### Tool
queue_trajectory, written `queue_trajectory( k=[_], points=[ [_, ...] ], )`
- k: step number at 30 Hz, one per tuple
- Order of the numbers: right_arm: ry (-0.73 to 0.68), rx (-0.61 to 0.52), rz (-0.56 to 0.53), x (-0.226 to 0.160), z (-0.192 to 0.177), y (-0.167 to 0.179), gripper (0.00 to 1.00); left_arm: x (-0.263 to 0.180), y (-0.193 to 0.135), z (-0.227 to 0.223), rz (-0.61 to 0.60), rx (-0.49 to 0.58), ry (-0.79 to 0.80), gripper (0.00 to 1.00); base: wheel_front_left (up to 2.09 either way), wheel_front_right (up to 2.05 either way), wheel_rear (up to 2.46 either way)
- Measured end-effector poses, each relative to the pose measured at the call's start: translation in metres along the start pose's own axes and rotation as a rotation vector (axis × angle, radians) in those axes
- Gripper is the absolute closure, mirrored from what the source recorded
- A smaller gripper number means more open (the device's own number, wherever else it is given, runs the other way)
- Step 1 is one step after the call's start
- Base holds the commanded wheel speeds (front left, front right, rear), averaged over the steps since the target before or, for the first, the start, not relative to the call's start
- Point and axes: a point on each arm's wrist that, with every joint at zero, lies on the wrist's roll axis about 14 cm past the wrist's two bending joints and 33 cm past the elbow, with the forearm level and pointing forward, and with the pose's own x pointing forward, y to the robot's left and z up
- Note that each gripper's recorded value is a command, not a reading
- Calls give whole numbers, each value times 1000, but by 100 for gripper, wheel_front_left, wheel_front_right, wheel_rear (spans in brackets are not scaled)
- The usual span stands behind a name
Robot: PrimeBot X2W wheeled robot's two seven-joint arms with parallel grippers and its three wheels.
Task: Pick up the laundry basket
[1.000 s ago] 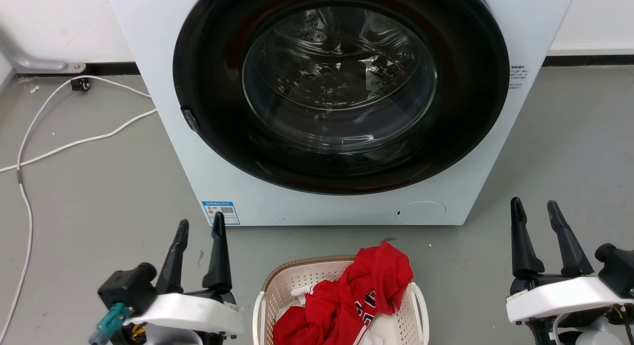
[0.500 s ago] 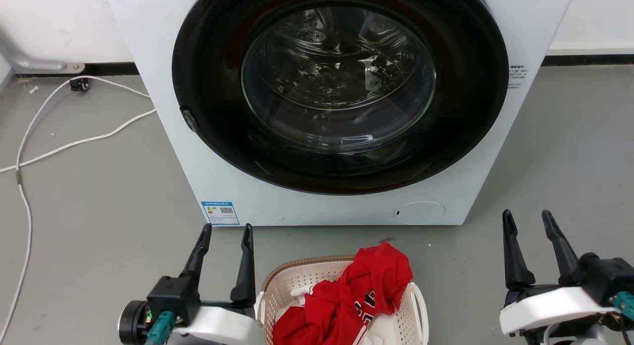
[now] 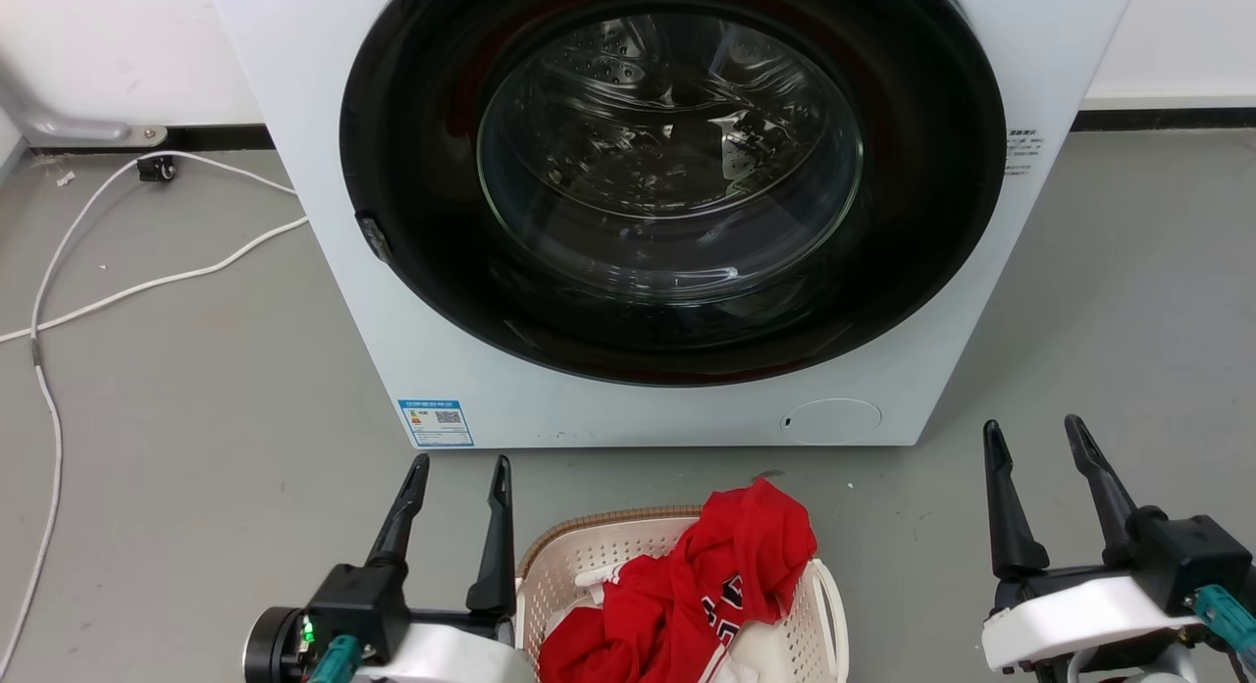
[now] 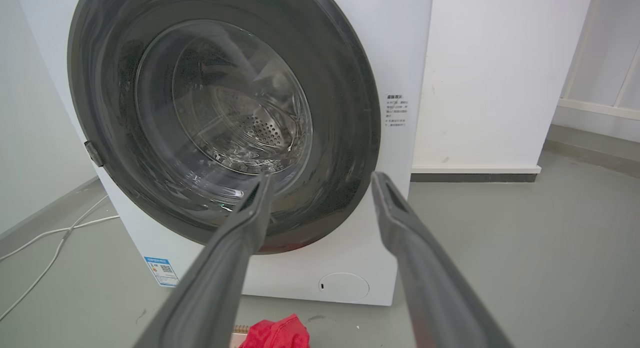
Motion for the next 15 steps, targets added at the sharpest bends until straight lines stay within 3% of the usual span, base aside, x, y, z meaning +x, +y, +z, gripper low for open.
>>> queue_trajectory(
  k=[5, 15],
  points=[
    [8, 52, -19, -3, -5, -4, 0, -3, 9, -1, 28, -43, -5, 0, 0, 0, 0],
    [5, -9, -1, -5, -6, 0, 0, -6, 5, -7, -6, 28, -1, 0, 0, 0, 0]
  ],
)
